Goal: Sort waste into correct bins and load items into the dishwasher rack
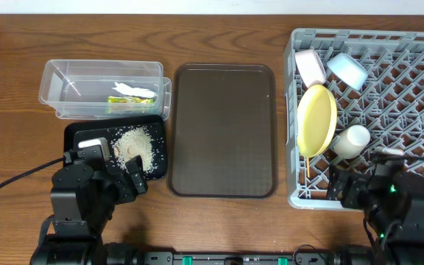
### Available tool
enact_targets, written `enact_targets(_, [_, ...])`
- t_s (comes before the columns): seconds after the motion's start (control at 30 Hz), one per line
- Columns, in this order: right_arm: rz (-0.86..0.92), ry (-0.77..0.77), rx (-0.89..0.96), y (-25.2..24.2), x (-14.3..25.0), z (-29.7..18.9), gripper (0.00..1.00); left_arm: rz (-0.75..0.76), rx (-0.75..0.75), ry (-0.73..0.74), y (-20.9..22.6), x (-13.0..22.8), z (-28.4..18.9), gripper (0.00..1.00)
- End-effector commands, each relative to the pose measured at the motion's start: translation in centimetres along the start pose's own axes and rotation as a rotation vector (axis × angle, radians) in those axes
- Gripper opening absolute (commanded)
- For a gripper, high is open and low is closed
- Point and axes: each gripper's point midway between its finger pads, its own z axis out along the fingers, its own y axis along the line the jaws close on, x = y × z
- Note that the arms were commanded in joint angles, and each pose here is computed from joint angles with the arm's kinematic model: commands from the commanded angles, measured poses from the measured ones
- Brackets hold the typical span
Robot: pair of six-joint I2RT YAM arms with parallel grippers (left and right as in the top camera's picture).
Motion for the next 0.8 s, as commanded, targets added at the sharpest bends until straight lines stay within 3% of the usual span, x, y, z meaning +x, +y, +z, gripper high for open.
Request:
enact_targets(0.0, [-0.101, -0.131, -0.016, 0.3, -1.1, -0.1, 0.99, 0.002, -0.004, 0.012, 0.1, 0.3, 0.2, 0.94])
enact_targets(0.47, [-0.157, -0.721, -0.115, 1.5, -4.4, 0.0, 0.99, 0.002, -0.004, 0.012, 0.1, 0.3, 0.2, 0.94])
enact_targets(0.67, [-0.23, -0.786, -0.095, 1.3, -3.7, 1.4, 0.99, 0.002, -0.004, 0.012, 0.1, 0.3, 0.2, 0.94])
enact_targets(0.77, [-0.241, -0.723, -0.091, 1.0, -1.9, 3.5, 0.99, 0.002, -0.004, 0.012, 0.1, 0.3, 0.2, 0.94])
